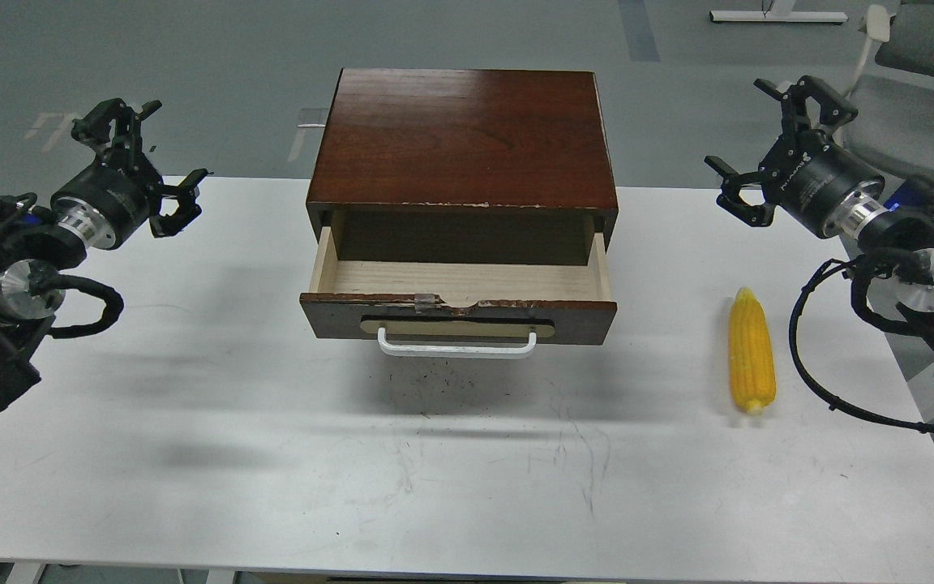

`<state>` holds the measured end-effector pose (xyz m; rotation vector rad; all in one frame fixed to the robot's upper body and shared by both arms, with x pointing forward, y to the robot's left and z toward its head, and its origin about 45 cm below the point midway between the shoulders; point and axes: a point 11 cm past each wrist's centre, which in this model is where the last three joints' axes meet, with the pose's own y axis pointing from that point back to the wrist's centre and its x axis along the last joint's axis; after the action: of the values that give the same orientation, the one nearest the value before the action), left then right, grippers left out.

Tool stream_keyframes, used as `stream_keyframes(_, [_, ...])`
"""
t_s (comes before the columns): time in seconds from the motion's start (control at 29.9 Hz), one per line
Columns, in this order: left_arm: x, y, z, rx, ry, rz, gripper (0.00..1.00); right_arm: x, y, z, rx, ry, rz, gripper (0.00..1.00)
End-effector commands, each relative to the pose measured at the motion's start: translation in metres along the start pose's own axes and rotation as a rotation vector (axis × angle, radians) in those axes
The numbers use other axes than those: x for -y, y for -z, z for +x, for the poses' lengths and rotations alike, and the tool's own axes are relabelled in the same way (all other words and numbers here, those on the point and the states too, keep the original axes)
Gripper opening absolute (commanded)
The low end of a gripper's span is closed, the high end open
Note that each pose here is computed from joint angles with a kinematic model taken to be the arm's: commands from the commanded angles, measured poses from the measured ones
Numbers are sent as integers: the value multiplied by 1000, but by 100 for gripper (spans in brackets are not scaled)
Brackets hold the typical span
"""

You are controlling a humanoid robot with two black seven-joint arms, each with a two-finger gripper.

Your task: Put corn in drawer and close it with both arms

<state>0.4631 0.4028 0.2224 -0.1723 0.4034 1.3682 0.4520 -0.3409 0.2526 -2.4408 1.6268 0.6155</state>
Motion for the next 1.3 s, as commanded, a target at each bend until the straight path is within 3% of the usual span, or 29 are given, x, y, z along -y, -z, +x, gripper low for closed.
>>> stream_keyframes(0.0, [0,1,-1,-1,1,1,98,0,0,0,0,0,0,100])
stream_keyframes(0.84, [0,2,-1,3,3,5,98,-3,7,3,-54,-23,-10,98])
stream_keyframes(1.0, [1,4,-3,4,7,11,98,-19,0,12,-457,-103,-167,97])
stream_keyframes(1.1, [1,4,-3,4,7,11,98,-39,5,26,-860,-158,-266,97])
stream_keyframes(1.27, [4,6,-12,1,34,16,98,-63,-2,36,-1200,-105,-400,96])
